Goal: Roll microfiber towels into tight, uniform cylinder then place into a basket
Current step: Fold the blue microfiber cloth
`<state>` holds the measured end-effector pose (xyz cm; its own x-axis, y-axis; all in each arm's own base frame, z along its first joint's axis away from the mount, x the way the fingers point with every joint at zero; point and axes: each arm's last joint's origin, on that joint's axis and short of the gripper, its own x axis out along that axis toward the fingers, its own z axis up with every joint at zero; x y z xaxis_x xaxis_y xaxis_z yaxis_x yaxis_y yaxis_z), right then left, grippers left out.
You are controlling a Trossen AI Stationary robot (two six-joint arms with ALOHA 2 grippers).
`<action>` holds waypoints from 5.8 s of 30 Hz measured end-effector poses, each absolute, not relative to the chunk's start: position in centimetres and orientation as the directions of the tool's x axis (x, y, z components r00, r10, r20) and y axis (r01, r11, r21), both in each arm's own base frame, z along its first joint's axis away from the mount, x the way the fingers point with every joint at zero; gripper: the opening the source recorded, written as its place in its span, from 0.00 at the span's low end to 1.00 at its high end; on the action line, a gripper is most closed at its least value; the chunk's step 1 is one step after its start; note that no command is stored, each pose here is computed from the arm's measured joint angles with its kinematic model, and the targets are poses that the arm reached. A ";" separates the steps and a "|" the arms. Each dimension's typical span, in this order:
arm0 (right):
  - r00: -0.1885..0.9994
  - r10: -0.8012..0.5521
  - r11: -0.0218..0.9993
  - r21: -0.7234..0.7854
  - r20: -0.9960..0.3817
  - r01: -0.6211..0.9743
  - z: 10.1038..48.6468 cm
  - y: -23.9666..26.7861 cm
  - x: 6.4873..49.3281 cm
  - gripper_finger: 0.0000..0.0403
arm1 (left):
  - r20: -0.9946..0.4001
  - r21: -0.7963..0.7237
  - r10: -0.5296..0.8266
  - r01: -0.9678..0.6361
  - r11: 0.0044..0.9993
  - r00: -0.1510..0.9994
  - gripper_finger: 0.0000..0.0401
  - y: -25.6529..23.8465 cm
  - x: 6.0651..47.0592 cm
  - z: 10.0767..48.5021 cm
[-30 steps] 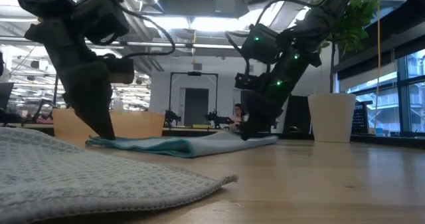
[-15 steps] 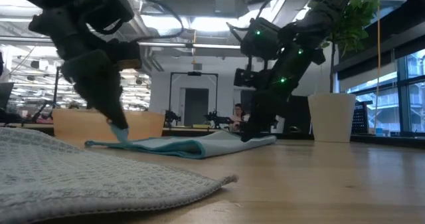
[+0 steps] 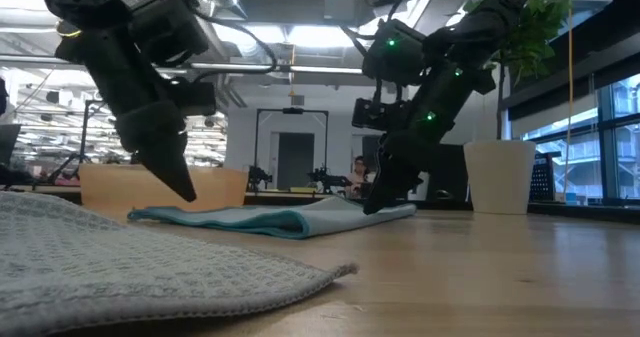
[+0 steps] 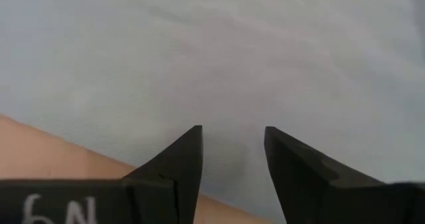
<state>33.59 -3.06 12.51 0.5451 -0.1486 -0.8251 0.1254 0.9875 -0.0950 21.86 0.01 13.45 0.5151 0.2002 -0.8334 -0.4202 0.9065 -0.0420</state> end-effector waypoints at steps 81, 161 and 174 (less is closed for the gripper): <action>0.549 0.199 0.854 -0.130 -0.812 -0.503 11.0 3.2 34.3 0.40 | -0.691 -0.056 0.144 -0.252 0.966 0.708 0.18 -3.3 21.5 14.5; 0.697 0.032 0.951 -0.192 -0.717 -0.241 13.1 -0.6 36.8 0.02 | -0.769 0.317 0.293 -0.060 0.947 0.568 0.03 -3.5 22.3 10.1; 0.687 0.001 0.961 -0.191 -0.726 -0.202 14.4 -1.7 36.1 0.02 | -0.745 0.382 0.316 -0.012 0.924 0.587 0.00 -3.5 24.3 12.0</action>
